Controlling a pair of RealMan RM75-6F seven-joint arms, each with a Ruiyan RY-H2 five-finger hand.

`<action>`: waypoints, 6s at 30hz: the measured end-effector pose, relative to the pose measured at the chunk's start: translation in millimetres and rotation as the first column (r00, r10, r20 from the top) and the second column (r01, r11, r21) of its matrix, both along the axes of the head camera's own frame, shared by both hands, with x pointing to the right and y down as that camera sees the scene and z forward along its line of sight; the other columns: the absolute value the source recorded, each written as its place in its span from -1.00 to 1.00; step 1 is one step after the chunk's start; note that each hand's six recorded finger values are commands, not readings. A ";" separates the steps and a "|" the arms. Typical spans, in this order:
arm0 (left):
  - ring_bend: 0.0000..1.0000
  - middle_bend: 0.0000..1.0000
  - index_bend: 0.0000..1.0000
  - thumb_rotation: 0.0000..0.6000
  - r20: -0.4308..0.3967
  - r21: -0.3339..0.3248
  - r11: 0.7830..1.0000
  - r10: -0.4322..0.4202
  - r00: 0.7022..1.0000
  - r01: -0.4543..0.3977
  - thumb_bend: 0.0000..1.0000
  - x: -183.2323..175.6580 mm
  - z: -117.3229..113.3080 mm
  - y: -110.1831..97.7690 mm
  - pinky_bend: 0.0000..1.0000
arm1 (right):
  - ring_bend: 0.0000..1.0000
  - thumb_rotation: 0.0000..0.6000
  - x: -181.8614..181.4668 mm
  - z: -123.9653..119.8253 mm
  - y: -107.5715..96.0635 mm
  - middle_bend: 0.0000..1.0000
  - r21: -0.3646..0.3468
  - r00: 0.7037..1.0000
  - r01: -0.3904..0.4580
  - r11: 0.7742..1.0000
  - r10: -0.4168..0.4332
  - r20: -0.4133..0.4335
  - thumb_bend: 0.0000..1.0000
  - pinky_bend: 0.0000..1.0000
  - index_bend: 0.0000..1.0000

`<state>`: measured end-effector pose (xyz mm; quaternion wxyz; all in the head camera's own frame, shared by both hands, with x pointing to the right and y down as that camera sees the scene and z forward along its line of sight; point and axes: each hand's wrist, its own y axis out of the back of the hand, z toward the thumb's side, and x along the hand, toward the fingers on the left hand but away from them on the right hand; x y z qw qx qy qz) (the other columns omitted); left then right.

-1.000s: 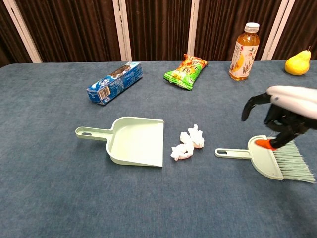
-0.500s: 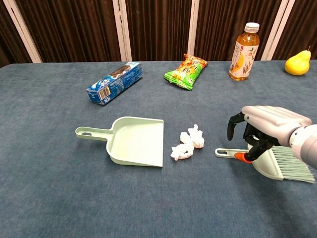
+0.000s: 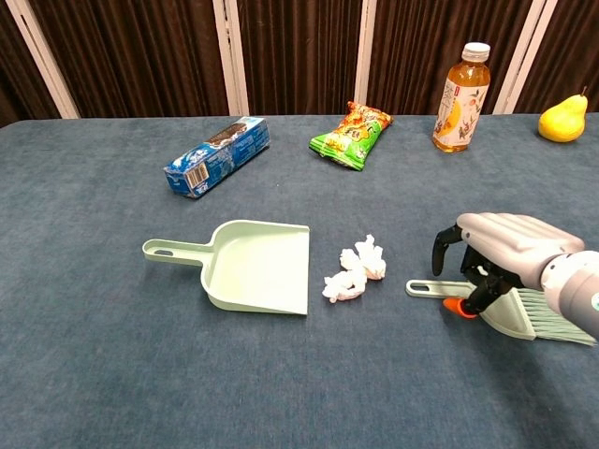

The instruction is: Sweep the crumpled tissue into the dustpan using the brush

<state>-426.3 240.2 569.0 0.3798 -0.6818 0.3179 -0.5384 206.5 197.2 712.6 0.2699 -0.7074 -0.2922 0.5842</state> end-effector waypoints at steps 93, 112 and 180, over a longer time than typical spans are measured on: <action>0.82 0.82 -0.28 1.00 0.186 -0.102 0.971 0.231 0.955 -0.215 -0.36 174.7 78.2 -98.1 0.71 | 0.87 1.00 20.3 -86.4 -74.6 0.83 0.013 0.945 -0.208 0.978 0.197 0.260 0.41 0.74 0.71; 0.97 0.98 -0.17 1.00 0.247 -0.200 0.967 0.208 0.946 -0.160 -0.12 232.9 111.6 -99.5 0.85 | 0.87 1.00 33.8 -84.2 -78.8 0.83 0.015 0.946 -0.219 0.976 0.208 0.249 0.41 0.74 0.71; 1.00 1.00 0.32 1.00 0.292 -0.282 0.954 0.184 0.939 -0.099 0.31 268.7 113.5 -93.1 0.93 | 0.87 1.00 -8.8 -95.2 -61.1 0.83 -0.007 0.949 -0.145 0.989 0.141 0.280 0.42 0.74 0.74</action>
